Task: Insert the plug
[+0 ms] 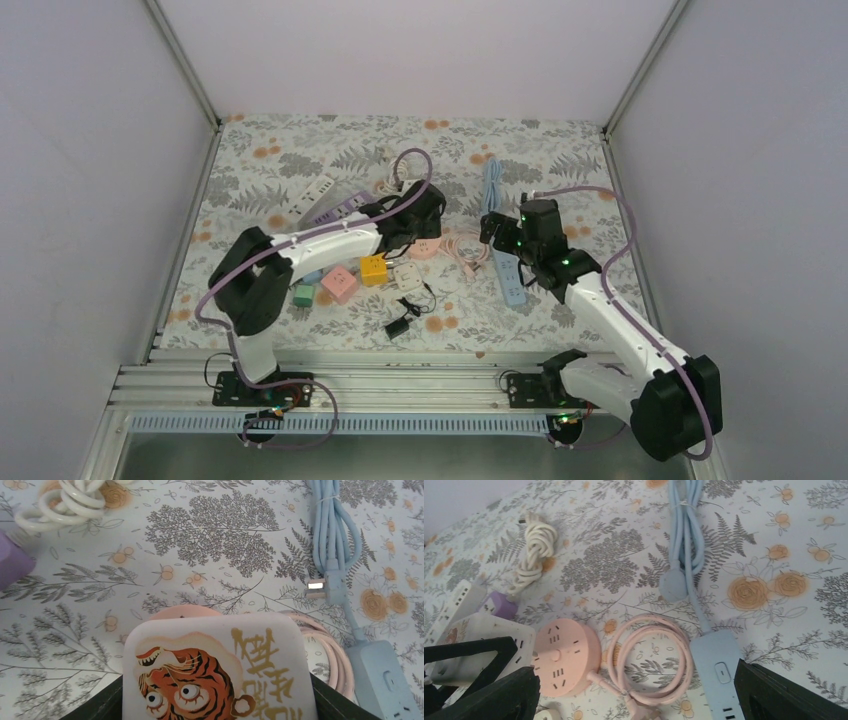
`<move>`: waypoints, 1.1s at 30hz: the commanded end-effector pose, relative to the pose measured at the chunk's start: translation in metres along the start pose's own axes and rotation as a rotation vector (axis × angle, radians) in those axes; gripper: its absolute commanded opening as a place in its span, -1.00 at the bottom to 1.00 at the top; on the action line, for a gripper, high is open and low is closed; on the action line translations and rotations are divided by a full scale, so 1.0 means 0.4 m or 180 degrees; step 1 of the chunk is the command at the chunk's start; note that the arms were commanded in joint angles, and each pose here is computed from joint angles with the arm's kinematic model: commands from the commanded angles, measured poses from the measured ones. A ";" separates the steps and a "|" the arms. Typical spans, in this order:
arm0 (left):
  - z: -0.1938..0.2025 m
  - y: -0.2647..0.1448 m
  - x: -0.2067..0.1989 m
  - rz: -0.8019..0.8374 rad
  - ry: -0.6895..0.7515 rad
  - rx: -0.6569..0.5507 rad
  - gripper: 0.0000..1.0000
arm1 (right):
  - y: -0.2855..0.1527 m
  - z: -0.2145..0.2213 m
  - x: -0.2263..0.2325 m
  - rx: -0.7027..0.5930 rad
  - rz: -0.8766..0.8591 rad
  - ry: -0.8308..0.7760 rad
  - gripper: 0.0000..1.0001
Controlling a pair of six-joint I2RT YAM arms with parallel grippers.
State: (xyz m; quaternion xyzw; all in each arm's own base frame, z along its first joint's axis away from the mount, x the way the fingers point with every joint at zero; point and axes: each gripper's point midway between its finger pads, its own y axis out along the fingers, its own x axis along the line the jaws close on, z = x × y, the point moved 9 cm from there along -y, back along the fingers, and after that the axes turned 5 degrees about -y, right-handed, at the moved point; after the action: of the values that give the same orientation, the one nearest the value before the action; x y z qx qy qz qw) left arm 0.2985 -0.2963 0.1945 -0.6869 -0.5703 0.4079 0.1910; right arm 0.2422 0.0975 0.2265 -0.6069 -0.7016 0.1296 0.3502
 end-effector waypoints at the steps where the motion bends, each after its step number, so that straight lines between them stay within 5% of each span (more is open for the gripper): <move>1: -0.026 0.027 -0.037 -0.0173 -0.0157 -0.0164 0.05 | 0.017 0.004 -0.037 0.0016 0.0162 0.0048 1.00; 33: -0.025 0.151 -0.010 -0.0606 -0.0019 -0.0011 0.06 | 0.057 0.020 -0.091 0.0093 0.0346 0.0035 0.98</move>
State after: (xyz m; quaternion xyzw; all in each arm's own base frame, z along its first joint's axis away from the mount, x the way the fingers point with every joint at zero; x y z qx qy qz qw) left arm 0.3382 -0.3155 0.1589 -0.6357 -0.6216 0.3957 0.2301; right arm 0.2534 0.0743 0.1975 -0.6286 -0.6688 0.1552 0.3653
